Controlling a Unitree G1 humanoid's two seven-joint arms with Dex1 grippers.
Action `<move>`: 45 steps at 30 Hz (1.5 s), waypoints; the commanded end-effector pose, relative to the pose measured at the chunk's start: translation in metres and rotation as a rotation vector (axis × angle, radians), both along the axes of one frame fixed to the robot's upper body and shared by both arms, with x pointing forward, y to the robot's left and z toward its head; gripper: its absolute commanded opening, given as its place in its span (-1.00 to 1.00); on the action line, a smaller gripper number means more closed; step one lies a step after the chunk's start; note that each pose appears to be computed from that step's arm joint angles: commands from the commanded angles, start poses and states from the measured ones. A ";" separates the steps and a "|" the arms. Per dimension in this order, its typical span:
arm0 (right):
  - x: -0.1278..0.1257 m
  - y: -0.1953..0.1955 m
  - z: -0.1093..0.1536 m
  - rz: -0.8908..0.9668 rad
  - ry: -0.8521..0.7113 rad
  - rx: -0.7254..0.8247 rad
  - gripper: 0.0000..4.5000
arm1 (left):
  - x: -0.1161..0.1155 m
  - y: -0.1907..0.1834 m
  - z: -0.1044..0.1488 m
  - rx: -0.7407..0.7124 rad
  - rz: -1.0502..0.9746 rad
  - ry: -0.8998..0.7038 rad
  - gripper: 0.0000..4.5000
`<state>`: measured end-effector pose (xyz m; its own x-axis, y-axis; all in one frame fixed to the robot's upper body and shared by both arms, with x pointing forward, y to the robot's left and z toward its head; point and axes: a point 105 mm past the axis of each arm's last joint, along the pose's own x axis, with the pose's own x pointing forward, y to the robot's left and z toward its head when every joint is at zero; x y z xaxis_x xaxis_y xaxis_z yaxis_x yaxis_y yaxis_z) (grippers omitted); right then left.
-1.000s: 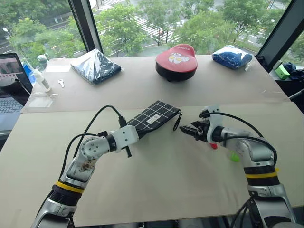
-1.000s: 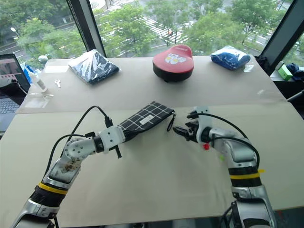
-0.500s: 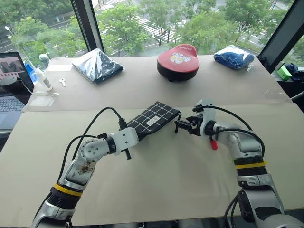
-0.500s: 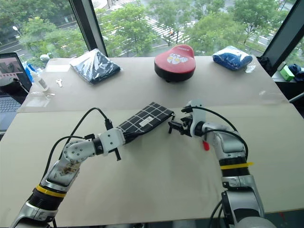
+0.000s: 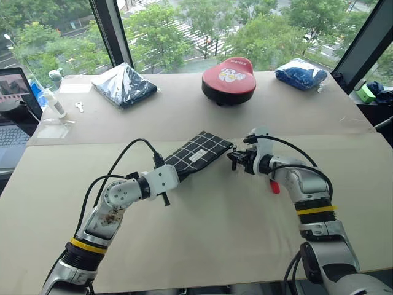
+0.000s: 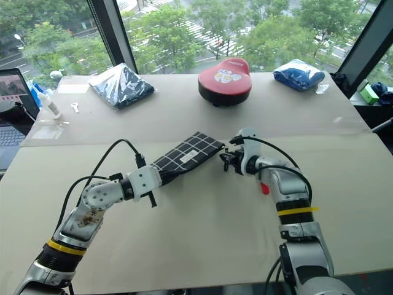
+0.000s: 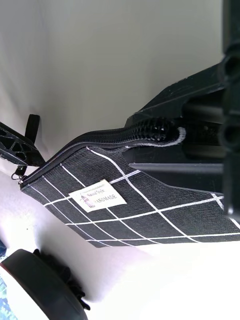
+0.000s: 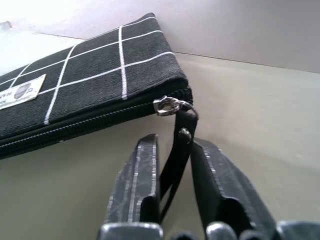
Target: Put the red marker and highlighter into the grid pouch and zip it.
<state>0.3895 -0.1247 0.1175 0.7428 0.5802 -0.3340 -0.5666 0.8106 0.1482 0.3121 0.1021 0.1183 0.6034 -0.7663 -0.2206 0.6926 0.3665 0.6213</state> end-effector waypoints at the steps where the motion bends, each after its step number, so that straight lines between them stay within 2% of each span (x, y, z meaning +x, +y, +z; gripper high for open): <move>1: -0.003 0.005 0.019 0.045 -0.073 0.017 -0.98 | 0.005 -0.004 0.007 -0.010 -0.001 -0.053 -1.00; 10: -0.025 0.032 0.009 0.221 -0.055 -0.055 -0.98 | 0.010 -0.013 0.011 -0.034 -0.010 -0.069 -1.00; 16: -0.030 0.048 0.005 0.291 -0.081 -0.110 -0.98 | 0.010 -0.020 0.014 -0.063 -0.017 -0.070 -1.00; 19: -0.033 0.060 0.015 0.343 -0.095 -0.069 -0.98 | 0.010 -0.021 0.015 -0.068 -0.019 -0.069 -1.00; 22: -0.054 0.087 0.031 0.486 -0.099 0.037 -0.98 | 0.010 -0.022 0.015 -0.071 -0.021 -0.069 -1.00; 24: -0.073 0.104 0.036 0.611 -0.105 0.061 -0.98 | 0.011 -0.022 0.016 -0.073 -0.023 -0.068 -1.00; 26: -0.081 0.115 0.038 0.670 -0.102 0.076 -0.98 | 0.011 -0.023 0.017 -0.073 -0.026 -0.068 -1.00; 32: -0.085 0.125 0.034 0.723 -0.077 0.055 -0.98 | 0.010 -0.024 0.016 -0.079 -0.023 -0.064 -1.00; 35: -0.058 0.115 0.018 0.571 -0.058 -0.022 -0.98 | 0.010 -0.023 0.016 -0.082 -0.014 -0.063 -1.00; 36: -0.047 0.109 0.016 0.508 -0.061 -0.039 -0.70 | 0.009 -0.022 0.016 -0.083 -0.011 -0.062 -1.00; 38: -0.033 0.096 0.019 0.420 -0.064 -0.039 -0.48 | 0.009 -0.022 0.016 -0.084 -0.006 -0.062 -1.00; 42: -0.049 0.064 0.042 0.408 0.006 0.100 0.13 | 0.005 -0.021 0.016 -0.092 -0.009 -0.063 -1.00; 45: -0.072 0.032 0.059 0.416 -0.026 0.133 0.13 | 0.003 -0.022 0.018 -0.105 -0.018 -0.065 -1.00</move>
<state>0.3330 -0.0866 0.1538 0.4681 0.8334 -0.2937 -0.8121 0.5368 0.2289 0.3196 0.0842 0.1233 0.6167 -0.7738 -0.1445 0.6751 0.4254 0.6027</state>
